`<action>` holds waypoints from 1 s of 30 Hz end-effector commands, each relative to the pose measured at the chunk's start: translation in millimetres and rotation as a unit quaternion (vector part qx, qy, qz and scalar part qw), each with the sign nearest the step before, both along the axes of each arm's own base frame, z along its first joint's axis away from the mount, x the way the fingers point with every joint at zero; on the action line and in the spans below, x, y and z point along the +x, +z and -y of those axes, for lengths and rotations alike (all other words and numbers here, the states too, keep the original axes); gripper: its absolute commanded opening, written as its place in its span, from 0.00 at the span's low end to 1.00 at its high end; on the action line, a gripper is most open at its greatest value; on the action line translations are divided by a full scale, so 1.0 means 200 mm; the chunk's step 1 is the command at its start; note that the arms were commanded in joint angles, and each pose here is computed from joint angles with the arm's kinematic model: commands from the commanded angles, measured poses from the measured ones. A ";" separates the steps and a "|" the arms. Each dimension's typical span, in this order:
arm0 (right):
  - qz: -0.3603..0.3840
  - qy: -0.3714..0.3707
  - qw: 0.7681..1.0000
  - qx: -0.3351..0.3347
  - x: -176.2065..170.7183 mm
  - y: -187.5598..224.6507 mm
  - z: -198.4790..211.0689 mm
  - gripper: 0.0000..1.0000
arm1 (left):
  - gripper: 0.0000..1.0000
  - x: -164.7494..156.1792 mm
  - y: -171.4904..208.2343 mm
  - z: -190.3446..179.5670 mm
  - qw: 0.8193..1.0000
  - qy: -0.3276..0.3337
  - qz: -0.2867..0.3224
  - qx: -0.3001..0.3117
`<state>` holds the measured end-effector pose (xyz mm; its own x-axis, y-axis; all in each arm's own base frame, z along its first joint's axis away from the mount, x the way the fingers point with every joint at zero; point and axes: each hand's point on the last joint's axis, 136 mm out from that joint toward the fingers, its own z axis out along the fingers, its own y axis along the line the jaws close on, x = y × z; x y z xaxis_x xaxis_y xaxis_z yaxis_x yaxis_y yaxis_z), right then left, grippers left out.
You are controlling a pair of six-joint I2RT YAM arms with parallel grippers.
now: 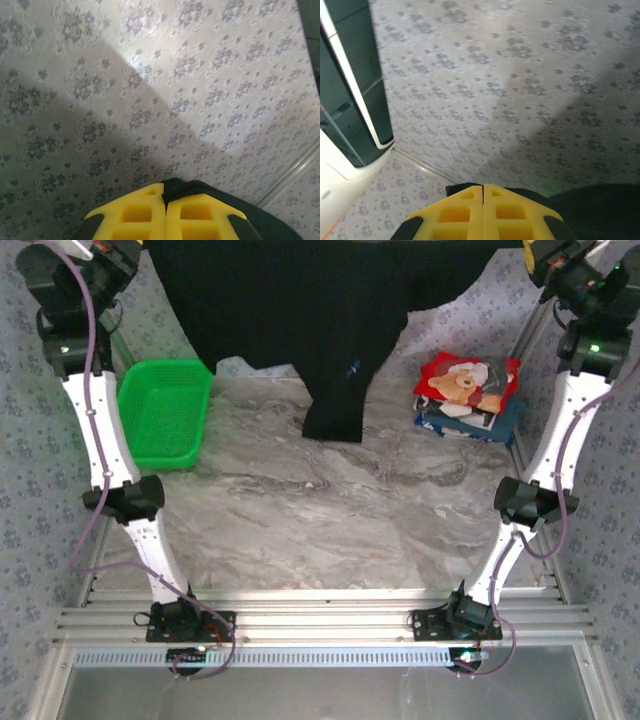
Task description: Fold and stack the t-shirts
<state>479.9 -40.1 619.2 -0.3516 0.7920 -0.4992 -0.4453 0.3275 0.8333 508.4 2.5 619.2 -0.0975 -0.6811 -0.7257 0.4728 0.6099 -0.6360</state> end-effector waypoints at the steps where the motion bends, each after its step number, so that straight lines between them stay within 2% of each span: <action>1: 0.031 -0.022 0.998 -0.054 -0.20 0.10 0.01 0.00 | 0.00 -0.27 0.21 -0.01 0.998 0.012 0.054 0.036; 4: -0.020 -0.004 0.994 -0.107 -0.26 -0.09 -0.10 0.00 | 0.00 -0.26 0.01 0.04 0.997 -0.001 -0.028 0.071; 6: -0.064 -0.007 0.990 -0.122 -0.30 -0.31 -0.13 0.00 | 0.00 -0.27 -0.18 0.08 0.990 -0.005 -0.101 0.101; 8: -0.097 -0.015 0.988 -0.123 -0.40 -0.51 -0.14 0.00 | 0.00 -0.28 -0.40 0.13 0.975 -0.006 -0.176 0.137; 12: -0.195 -0.008 0.973 -0.126 -0.59 -1.03 -0.20 0.00 | 0.00 -0.33 -0.74 0.14 0.942 -0.006 -0.302 0.145; 14: -0.225 -0.007 0.967 -0.120 -0.70 -1.24 -0.23 0.00 | 0.00 -0.39 -0.93 0.13 0.918 0.006 -0.358 0.168; 16: -0.264 0.006 0.958 -0.113 -0.81 -1.45 -0.28 0.00 | 0.00 -0.46 -1.13 0.12 0.897 0.002 -0.409 0.166; 21: -0.344 0.037 0.930 -0.125 -1.07 -1.80 -0.39 0.00 | 0.00 -0.68 -1.68 0.06 0.851 0.023 -0.507 0.133; 23: -0.384 0.031 0.912 -0.139 -1.18 -1.92 -0.39 0.00 | 0.00 -0.81 -1.89 0.01 0.832 0.042 -0.542 0.111; 26: -0.453 0.017 0.878 -0.154 -1.33 -2.08 -0.38 0.00 | 0.00 -1.03 -2.14 -0.04 0.798 0.069 -0.591 0.101; 30: -0.524 -0.004 0.839 -0.143 -1.49 -2.26 -0.37 0.00 | 0.00 -1.29 -2.39 -0.04 0.756 0.084 -0.641 0.099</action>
